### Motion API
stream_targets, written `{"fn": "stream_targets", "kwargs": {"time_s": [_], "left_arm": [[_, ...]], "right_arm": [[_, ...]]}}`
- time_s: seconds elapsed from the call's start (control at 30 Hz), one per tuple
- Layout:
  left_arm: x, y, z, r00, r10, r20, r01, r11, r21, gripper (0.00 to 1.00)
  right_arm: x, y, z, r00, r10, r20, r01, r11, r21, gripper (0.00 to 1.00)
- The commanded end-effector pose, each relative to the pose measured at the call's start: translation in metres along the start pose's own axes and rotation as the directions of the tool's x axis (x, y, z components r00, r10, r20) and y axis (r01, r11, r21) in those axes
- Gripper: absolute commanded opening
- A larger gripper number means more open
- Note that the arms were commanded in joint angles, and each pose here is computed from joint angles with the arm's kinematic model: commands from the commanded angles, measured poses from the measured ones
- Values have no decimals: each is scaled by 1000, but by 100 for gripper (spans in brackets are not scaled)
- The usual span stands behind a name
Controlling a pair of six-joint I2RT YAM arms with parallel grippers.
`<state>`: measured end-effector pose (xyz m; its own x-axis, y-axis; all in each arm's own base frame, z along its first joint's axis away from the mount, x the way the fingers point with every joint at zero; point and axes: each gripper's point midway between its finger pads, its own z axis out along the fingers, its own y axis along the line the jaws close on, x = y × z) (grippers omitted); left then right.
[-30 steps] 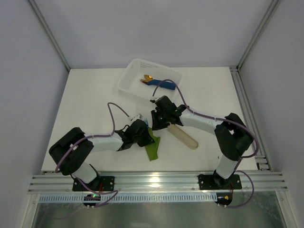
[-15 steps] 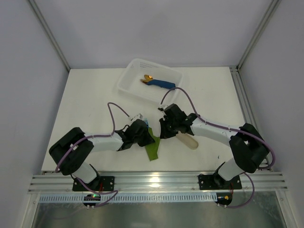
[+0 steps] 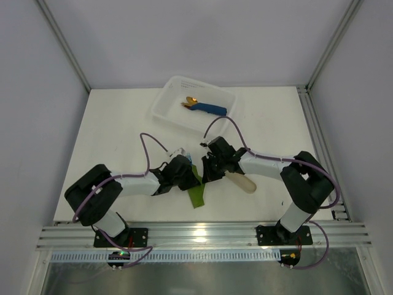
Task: Place the utensils on the paper napkin and roll it up
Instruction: Adjust the utensils at the center of the board.
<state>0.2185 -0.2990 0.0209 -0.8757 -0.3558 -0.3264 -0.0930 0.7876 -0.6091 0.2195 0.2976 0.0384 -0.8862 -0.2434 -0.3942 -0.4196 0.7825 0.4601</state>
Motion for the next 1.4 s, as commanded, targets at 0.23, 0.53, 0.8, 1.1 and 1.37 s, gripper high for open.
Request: {"fn": "stream_targets", "kwargs": {"time_s": [0.23,0.53,0.8,1.1,1.37], "left_arm": [[-6,-17,3,1000,-3,14,3,999,44,0],[-6,-19,3,1000,-1,15,0,999,47,0],[-9,-23,2,1000,7,20,-8,999,51,0],[-22,-24,1,998,38,59,-39,999,13,0],[-19,-11,12,998,42,55,-41,999,-28,0]], "right_arm": [[-1,-10,4,1000,-7,22,6,999,45,3],[18,-28,6,1000,10,-3,-10,995,104,4],[29,-36,11,999,32,-19,-30,992,120,4],[40,-47,11,999,31,-32,-26,988,155,4],[39,-46,5,999,17,-27,-13,987,158,4]]}}
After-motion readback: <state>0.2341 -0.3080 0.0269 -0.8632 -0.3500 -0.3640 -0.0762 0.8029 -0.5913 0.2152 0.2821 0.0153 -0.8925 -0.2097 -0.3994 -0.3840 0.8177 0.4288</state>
